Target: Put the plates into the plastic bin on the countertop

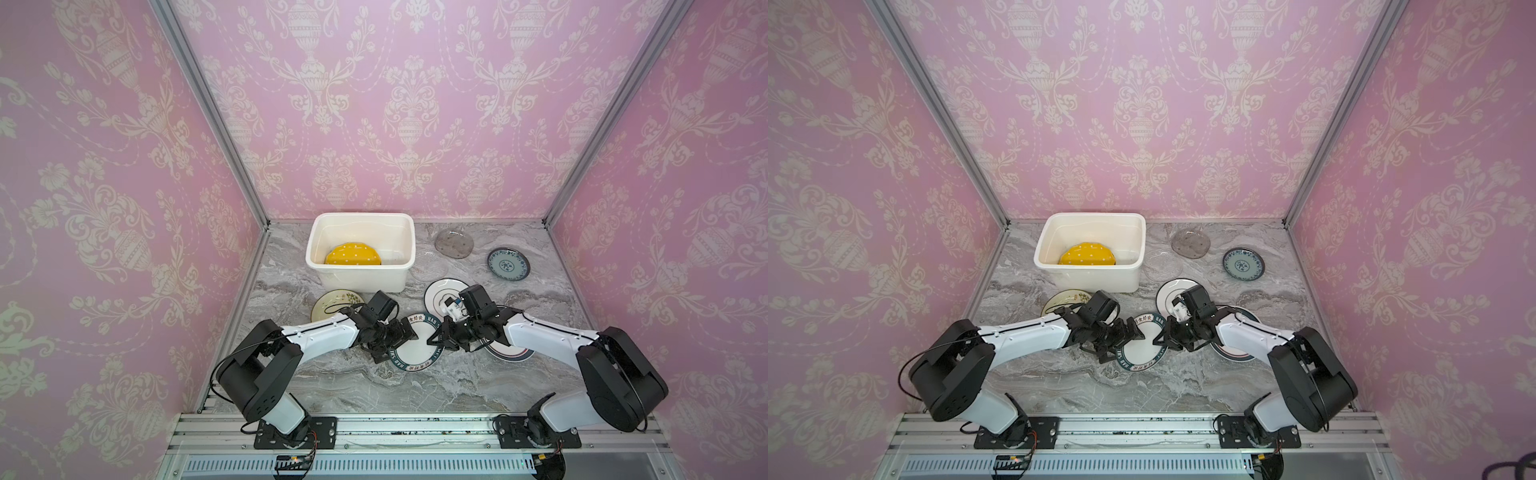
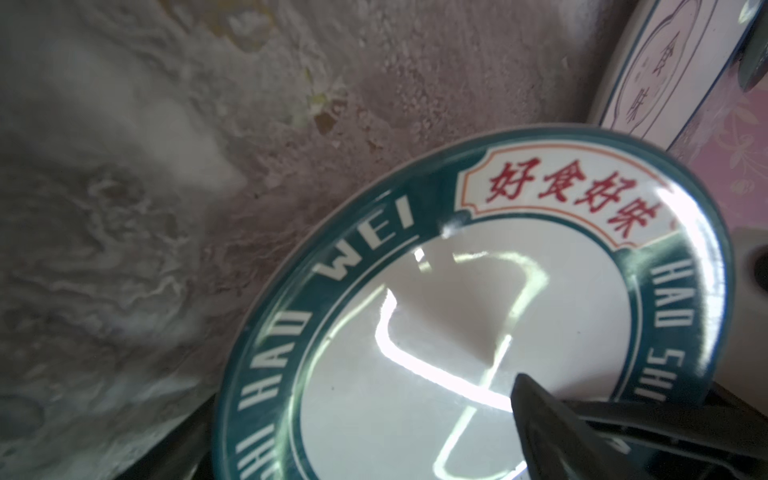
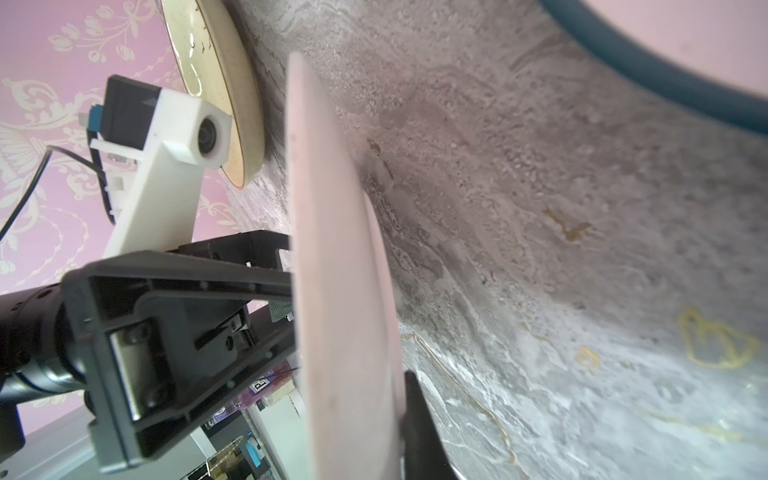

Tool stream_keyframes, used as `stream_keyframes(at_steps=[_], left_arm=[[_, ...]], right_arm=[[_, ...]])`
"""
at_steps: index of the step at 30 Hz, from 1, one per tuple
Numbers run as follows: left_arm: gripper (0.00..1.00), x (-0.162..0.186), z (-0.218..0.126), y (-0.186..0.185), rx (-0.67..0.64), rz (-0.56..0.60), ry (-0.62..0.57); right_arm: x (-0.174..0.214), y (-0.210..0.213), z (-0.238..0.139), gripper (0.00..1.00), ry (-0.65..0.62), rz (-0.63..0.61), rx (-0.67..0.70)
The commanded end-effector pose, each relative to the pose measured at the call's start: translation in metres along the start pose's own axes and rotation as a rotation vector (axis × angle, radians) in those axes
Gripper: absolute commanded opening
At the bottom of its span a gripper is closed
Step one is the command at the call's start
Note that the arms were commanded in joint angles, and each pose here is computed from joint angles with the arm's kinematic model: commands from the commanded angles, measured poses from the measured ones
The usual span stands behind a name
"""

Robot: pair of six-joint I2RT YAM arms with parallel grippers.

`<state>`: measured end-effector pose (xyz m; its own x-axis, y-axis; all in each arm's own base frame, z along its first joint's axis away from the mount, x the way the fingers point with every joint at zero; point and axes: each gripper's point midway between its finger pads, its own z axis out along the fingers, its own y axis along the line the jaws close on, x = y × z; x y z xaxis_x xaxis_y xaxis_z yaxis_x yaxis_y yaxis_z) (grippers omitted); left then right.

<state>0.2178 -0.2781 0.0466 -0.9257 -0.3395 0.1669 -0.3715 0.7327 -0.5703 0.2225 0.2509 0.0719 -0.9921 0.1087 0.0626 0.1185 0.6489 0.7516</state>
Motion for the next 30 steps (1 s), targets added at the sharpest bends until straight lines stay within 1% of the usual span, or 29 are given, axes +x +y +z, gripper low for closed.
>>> stream_keyframes(at_steps=[1,4,8,11,14,21,24,26,30], left_arm=[[0.99,0.001,-0.015,-0.018,0.047,0.034,-0.029],[0.99,-0.002,-0.036,-0.024,0.057,0.065,-0.1],[0.99,-0.004,-0.069,-0.03,0.071,0.113,-0.186],[0.99,-0.006,-0.099,-0.031,0.081,0.15,-0.272],[0.99,-0.009,-0.135,-0.034,0.12,0.187,-0.388],[0.99,-0.02,-0.245,-0.028,0.222,0.24,-0.758],[0.99,-0.019,-0.282,-0.025,0.253,0.261,-0.874],[0.99,-0.018,-0.303,-0.022,0.25,0.276,-0.936],[0.99,-0.014,-0.342,-0.017,0.173,0.313,-1.032]], right_arm=[[0.0,0.011,-0.009,0.04,-0.019,-0.049,0.004],[0.0,0.014,-0.017,0.0,-0.036,-0.058,0.024],[-0.002,0.023,-0.031,0.0,-0.079,-0.075,0.034],[-0.004,0.039,-0.049,0.0,-0.12,-0.102,0.035],[-0.006,0.064,-0.073,0.0,-0.174,-0.146,0.013],[-0.005,0.134,-0.136,0.0,-0.292,-0.256,-0.068],[-0.01,0.172,-0.162,0.0,-0.35,-0.297,-0.127],[-0.016,0.19,-0.174,0.0,-0.389,-0.306,-0.155],[-0.033,0.228,-0.192,0.0,-0.477,-0.299,-0.234]])
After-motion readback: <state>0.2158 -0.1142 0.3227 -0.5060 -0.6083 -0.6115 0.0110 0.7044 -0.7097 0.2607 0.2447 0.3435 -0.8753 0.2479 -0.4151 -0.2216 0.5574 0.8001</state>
